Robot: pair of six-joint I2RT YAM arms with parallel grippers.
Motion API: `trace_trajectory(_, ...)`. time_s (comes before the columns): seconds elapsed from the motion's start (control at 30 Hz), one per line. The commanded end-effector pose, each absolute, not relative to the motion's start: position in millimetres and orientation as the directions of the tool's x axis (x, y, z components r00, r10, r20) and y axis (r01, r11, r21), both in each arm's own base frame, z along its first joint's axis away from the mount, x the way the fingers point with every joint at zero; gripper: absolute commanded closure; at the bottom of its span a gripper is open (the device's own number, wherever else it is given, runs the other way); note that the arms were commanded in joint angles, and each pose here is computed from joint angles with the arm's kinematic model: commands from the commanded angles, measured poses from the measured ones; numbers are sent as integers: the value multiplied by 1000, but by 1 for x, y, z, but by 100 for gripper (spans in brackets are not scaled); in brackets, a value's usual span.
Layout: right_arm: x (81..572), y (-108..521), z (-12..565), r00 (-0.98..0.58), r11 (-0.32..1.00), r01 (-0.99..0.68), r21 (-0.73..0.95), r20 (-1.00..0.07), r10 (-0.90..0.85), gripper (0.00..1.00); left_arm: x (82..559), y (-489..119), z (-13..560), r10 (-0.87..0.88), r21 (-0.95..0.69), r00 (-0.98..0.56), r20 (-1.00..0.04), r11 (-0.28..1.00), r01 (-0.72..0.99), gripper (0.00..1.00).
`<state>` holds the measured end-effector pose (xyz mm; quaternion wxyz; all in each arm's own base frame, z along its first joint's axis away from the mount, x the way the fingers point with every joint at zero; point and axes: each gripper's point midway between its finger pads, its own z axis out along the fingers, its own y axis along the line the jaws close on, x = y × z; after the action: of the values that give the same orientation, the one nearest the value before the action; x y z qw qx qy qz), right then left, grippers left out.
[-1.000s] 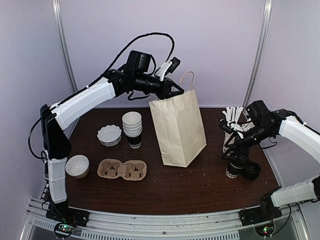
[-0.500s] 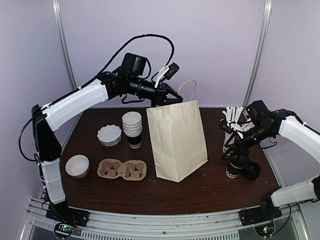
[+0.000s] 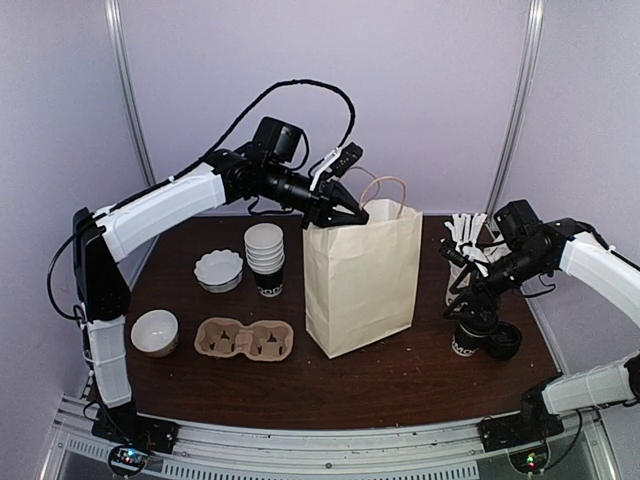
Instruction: Pack the takeout coffee
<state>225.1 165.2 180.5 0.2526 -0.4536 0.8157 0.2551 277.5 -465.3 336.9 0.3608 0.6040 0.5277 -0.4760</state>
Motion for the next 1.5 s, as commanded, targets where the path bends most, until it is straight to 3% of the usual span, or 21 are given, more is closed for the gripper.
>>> trace_trajectory(0.0, 226, 164, 182, -452, 457, -871, 178, -653, -608, 12, 268, -452, 314, 363, -69, 15, -932, -216, 974, 93)
trace_trajectory(0.03, 226, 165, 181, -453, 456, -872, 180, -652, -608, 12, 267, -450, 313, 375, -68, 15, -927, -208, 976, 90)
trace_trajectory(0.13, 226, 165, 181, -454, 452, -872, 185, -650, -609, 12, 265, -443, 315, 392, -62, 13, -920, -178, 982, 66)
trace_trajectory(0.33, 223, 168, 187, -444, 436, -879, 192, -665, -601, 12, 244, -423, 339, 389, -25, 32, -921, -139, 990, 45)
trace_trajectory(0.57, 225, 171, 188, -447, 425, -881, 210, -664, -599, 12, 215, -392, 376, 331, 29, 59, -942, -96, 995, 37)
trace_trajectory(0.73, 225, 172, 184, -457, 418, -879, 228, -653, -604, 12, 273, -381, 375, 378, 28, -80, -922, 271, 962, 30)
trace_trajectory(0.87, 224, 171, 184, -451, 422, -881, 215, -655, -607, 12, 274, -393, 357, 415, -55, -162, -895, 260, 964, 29)
trace_trajectory(1.03, 223, 168, 181, -451, 433, -878, 202, -652, -610, 12, 292, -406, 317, 488, -92, -249, -837, 325, 941, 31)
trace_trajectory(1.17, 222, 167, 182, -445, 434, -880, 194, -656, -609, 12, 312, -410, 295, 533, -90, -306, -789, 393, 915, 41)
trace_trajectory(1.27, 222, 167, 182, -443, 435, -880, 190, -657, -610, 11, 311, -418, 289, 537, -115, -308, -785, 362, 925, 52)
trace_trajectory(1.4, 222, 167, 181, -444, 435, -880, 191, -654, -612, 11, 315, -423, 287, 553, -102, -291, -781, 346, 933, 80)
trace_trajectory(1.47, 222, 167, 180, -444, 434, -880, 191, -653, -613, 11, 317, -425, 285, 564, -96, -280, -777, 333, 938, 89)
